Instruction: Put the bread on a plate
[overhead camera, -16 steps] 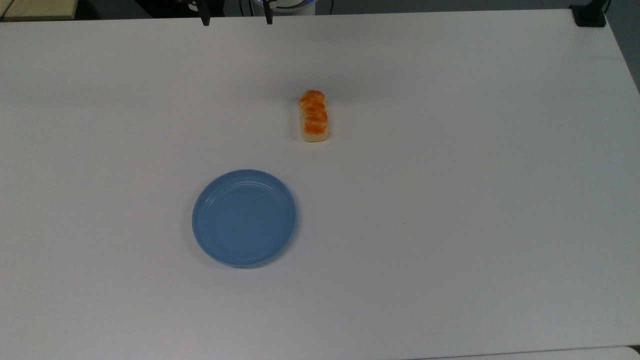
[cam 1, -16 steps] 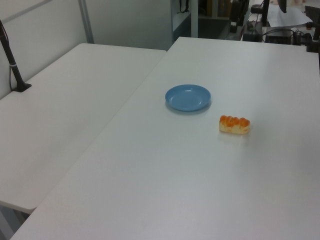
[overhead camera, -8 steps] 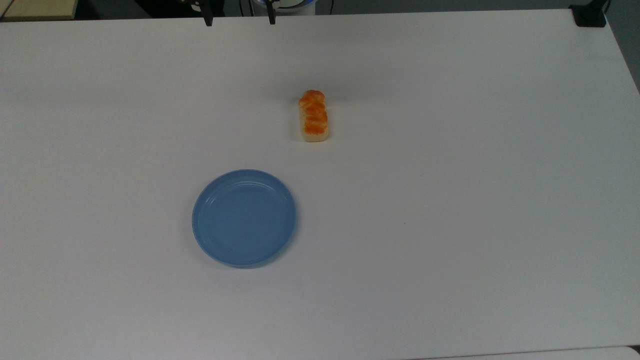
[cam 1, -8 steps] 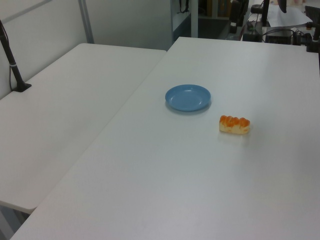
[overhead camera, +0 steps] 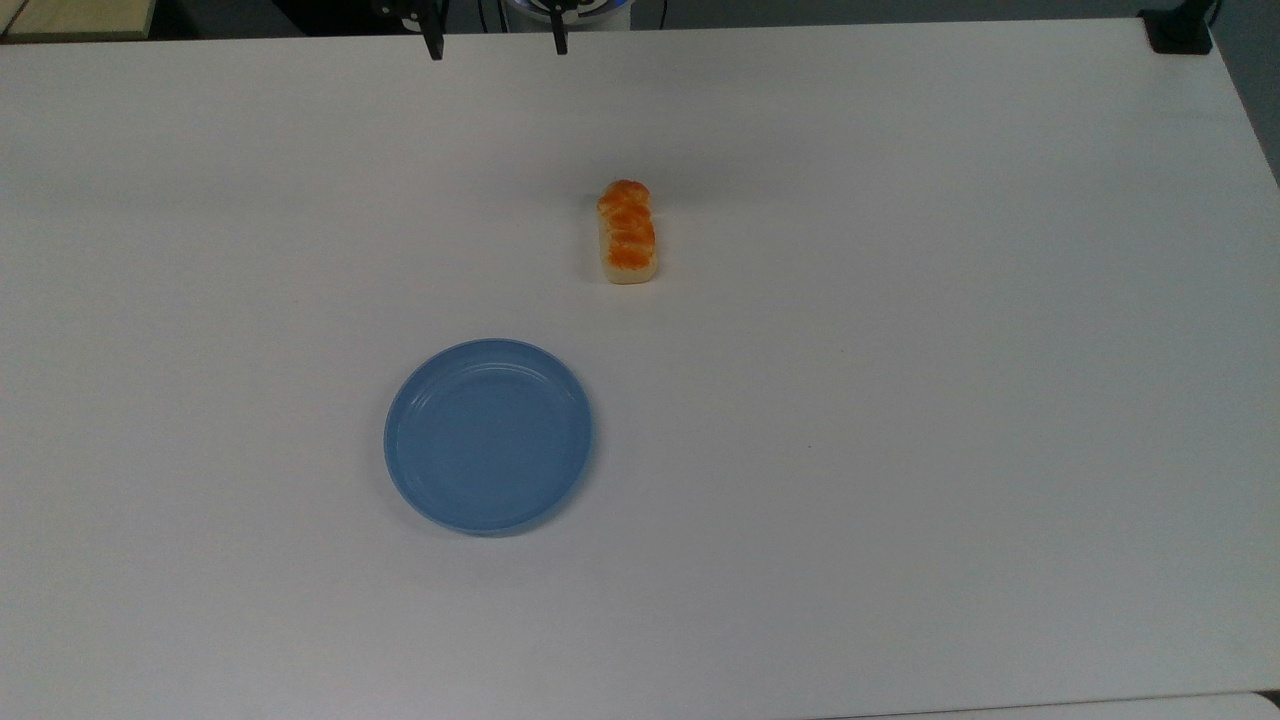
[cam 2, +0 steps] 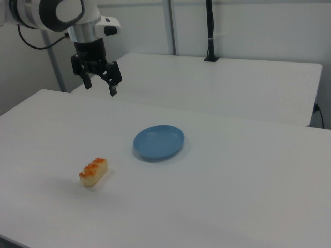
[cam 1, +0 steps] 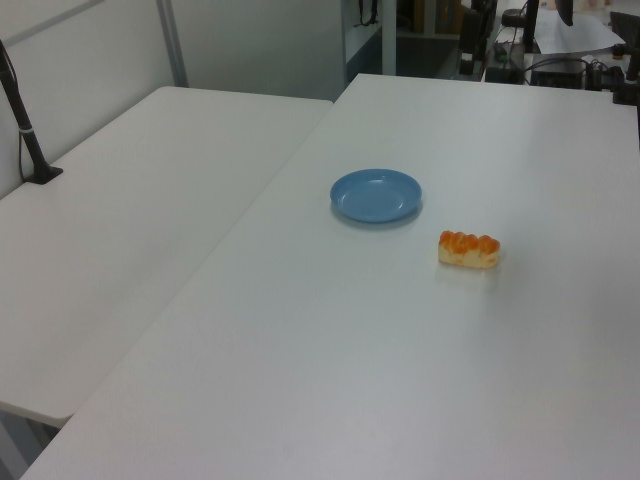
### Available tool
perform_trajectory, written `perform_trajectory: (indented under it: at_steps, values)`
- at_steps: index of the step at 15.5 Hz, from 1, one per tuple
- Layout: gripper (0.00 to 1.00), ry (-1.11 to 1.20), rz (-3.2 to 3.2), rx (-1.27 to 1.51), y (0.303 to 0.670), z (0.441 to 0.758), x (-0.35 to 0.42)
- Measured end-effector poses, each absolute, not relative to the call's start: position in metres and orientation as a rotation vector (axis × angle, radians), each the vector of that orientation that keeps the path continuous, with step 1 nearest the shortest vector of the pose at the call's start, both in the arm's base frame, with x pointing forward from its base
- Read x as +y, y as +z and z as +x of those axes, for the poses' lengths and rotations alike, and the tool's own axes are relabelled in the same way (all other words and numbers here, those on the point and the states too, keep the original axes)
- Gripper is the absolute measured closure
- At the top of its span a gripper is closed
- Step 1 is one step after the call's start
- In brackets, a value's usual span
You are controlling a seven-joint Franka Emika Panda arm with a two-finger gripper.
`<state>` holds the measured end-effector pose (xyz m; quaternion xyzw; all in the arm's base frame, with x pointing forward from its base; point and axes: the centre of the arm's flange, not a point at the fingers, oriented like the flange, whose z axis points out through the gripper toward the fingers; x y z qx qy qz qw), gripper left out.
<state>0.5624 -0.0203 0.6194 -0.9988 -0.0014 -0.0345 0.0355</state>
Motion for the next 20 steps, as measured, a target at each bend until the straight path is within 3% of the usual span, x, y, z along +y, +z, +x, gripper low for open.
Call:
perform_trajectory:
  at_steps: [20]
  values:
    - [0.0,-0.036,-3.082,-0.047,0.598,0.561,-0.01]
